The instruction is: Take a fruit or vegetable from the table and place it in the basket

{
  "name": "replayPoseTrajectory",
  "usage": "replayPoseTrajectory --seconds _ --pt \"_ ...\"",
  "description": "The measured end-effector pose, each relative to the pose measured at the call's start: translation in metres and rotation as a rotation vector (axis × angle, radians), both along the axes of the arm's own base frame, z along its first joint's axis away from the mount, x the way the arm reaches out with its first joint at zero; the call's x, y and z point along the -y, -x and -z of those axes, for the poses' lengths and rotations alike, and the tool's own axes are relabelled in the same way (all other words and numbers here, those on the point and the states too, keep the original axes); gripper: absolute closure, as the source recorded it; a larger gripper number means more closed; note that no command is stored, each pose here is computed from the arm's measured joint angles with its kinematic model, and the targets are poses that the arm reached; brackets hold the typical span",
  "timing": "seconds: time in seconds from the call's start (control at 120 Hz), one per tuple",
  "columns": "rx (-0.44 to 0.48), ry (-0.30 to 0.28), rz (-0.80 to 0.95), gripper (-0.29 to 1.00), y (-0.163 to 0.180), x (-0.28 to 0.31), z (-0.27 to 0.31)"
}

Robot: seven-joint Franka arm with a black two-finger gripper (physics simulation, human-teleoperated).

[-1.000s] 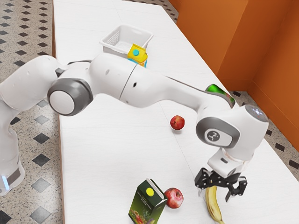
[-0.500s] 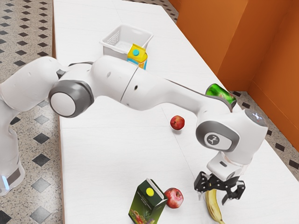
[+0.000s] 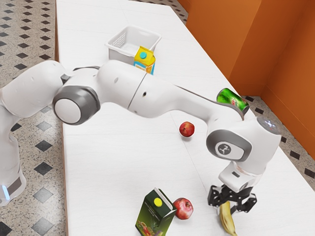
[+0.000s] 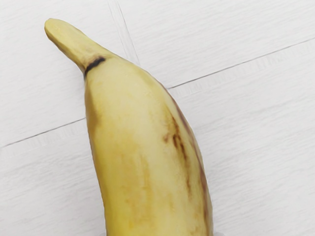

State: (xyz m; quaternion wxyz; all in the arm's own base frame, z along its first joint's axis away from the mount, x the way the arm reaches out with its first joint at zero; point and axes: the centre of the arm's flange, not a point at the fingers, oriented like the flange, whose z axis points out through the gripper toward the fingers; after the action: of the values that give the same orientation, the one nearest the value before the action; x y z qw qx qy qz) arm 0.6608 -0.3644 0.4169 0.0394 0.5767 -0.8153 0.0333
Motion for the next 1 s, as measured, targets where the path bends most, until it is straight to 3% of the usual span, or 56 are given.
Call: replayPoseTrajectory --seconds 0.342,0.433,0.55,0.642,0.833,1.0 --pt "0.037 0.019 -0.018 0.52 -0.003 -0.001 -0.014" --pt "0.075 0.028 -0.044 0.53 -0.003 -0.020 -0.055" --pt "0.157 0.041 -0.176 0.51 -0.009 -0.123 -0.159" --pt "0.176 0.023 -0.311 0.51 -0.011 -0.224 -0.204" --pt "0.129 -0.022 -0.605 0.52 -0.008 -0.433 -0.213" --pt "0.078 -0.047 -0.847 0.52 0.037 -0.600 -0.208"
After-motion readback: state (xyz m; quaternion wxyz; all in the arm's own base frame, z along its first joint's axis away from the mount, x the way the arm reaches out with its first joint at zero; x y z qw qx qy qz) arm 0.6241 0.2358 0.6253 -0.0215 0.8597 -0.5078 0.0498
